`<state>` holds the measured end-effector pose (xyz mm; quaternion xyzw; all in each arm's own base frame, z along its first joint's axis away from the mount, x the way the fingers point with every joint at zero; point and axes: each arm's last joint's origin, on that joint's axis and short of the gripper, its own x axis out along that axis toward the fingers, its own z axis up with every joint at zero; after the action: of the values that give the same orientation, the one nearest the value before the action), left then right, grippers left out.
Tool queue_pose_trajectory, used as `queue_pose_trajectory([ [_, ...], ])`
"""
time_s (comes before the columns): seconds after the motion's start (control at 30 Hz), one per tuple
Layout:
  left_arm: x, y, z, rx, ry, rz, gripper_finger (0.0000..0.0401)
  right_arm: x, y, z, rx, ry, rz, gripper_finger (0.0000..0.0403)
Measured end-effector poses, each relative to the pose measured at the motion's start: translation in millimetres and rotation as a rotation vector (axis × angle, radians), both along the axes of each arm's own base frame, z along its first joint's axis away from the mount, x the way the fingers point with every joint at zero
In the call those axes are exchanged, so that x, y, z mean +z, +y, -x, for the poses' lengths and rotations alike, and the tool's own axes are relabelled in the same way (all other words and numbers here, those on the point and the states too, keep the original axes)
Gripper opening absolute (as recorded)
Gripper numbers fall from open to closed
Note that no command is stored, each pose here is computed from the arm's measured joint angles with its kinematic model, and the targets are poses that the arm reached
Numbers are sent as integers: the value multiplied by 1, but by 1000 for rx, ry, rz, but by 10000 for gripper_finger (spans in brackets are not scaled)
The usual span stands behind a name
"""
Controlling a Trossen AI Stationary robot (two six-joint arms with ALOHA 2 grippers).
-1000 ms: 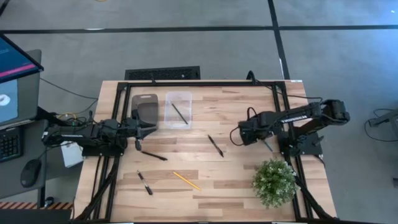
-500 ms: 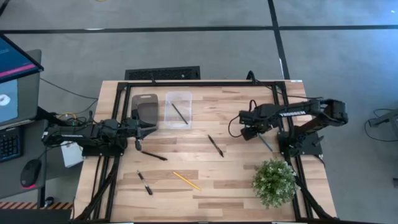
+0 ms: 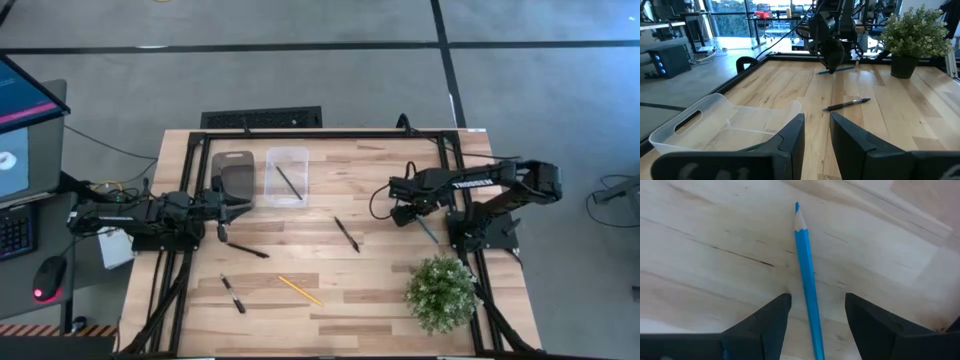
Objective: Sort pens & pencils
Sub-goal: Put the blue pencil into the transparent bin
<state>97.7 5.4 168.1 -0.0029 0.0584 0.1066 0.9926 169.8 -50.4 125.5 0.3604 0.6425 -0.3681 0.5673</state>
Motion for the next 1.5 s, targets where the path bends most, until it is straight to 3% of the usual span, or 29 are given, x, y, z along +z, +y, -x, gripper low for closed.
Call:
queue_pose_trajectory([
  [0.53, 0, 0, 0, 3, -6, 28, 82, -1, -15, 4, 9, -56, -93, 206],
  [1.1, 0, 0, 0, 3, -6, 28, 82, -2, -2, -1, -41, -26, -23, 200],
  [1.5, 0, 0, 0, -3, -6, 29, 82, -2, -2, -3, -43, -40, -22, 160],
])
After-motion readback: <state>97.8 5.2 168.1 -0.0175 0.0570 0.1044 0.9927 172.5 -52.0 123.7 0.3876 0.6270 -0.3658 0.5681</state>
